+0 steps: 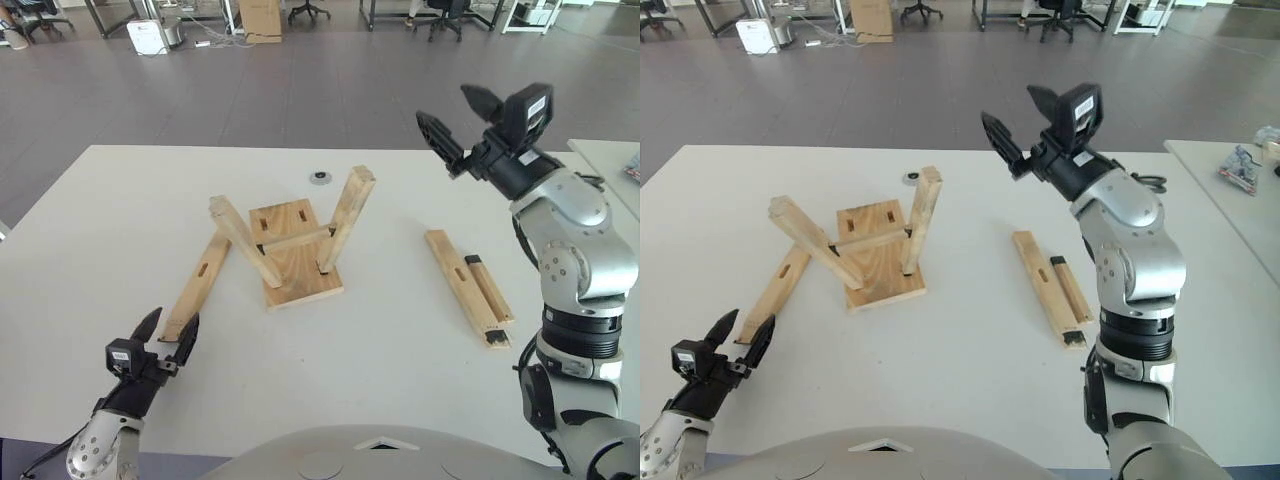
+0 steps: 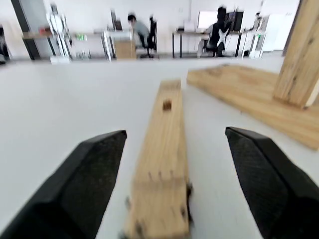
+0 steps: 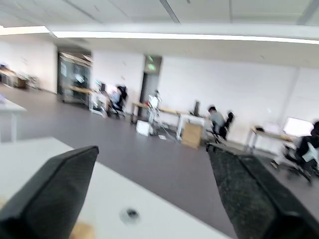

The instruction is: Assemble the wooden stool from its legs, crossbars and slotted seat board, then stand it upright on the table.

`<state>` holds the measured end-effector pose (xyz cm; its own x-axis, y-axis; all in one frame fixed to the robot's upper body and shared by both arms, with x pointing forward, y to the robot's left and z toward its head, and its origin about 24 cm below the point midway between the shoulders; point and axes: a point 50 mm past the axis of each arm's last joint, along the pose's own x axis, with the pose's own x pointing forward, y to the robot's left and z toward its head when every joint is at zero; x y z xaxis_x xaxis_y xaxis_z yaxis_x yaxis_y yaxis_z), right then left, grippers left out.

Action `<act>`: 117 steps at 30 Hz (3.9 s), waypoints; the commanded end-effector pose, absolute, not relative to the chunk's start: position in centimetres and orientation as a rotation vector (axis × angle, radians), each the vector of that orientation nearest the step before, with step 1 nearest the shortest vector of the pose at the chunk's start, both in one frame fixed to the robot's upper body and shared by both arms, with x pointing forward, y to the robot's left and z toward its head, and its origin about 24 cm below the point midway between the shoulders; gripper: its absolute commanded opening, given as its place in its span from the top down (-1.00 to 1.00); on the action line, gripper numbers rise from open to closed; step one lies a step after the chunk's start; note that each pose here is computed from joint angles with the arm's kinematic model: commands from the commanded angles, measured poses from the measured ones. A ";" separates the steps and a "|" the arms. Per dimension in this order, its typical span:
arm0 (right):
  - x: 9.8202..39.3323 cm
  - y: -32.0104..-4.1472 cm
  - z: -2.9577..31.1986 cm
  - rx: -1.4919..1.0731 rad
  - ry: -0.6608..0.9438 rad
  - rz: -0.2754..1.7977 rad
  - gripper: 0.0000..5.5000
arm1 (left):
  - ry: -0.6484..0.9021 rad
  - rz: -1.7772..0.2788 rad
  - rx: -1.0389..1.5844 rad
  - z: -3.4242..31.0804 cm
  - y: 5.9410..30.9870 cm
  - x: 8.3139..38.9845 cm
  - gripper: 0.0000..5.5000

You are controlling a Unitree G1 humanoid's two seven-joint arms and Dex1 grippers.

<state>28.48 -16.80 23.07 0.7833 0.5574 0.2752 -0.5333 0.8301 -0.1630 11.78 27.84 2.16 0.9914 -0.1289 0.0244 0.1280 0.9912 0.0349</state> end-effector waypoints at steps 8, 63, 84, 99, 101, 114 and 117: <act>29.0 -12.8 28.0 0.108 -0.497 0.669 -0.47 | -0.669 -0.687 -0.167 28.1 16.2 25.7 -0.33; 30.6 -17.5 20.3 -0.254 -0.155 0.361 -0.47 | -0.366 -0.427 -0.204 24.5 22.8 29.7 -0.33; 24.3 -19.4 3.2 -0.513 0.425 0.312 -0.47 | 0.167 -0.696 0.695 3.6 18.7 34.0 -0.33; 34.6 -22.6 6.2 -0.487 0.253 0.251 -0.47 | 0.524 -1.459 0.497 4.6 19.1 15.1 -0.33; 34.5 -24.5 6.5 -0.499 0.251 0.209 -0.47 | 0.561 -1.430 0.418 6.8 20.1 15.4 -0.33; 25.7 -19.6 8.1 -0.317 0.329 0.563 -0.47 | 0.069 -0.799 0.855 13.9 22.8 34.0 -0.33; 23.4 -16.6 6.7 -0.254 0.398 0.666 -0.47 | 0.171 -0.807 0.921 10.0 21.4 35.8 -0.33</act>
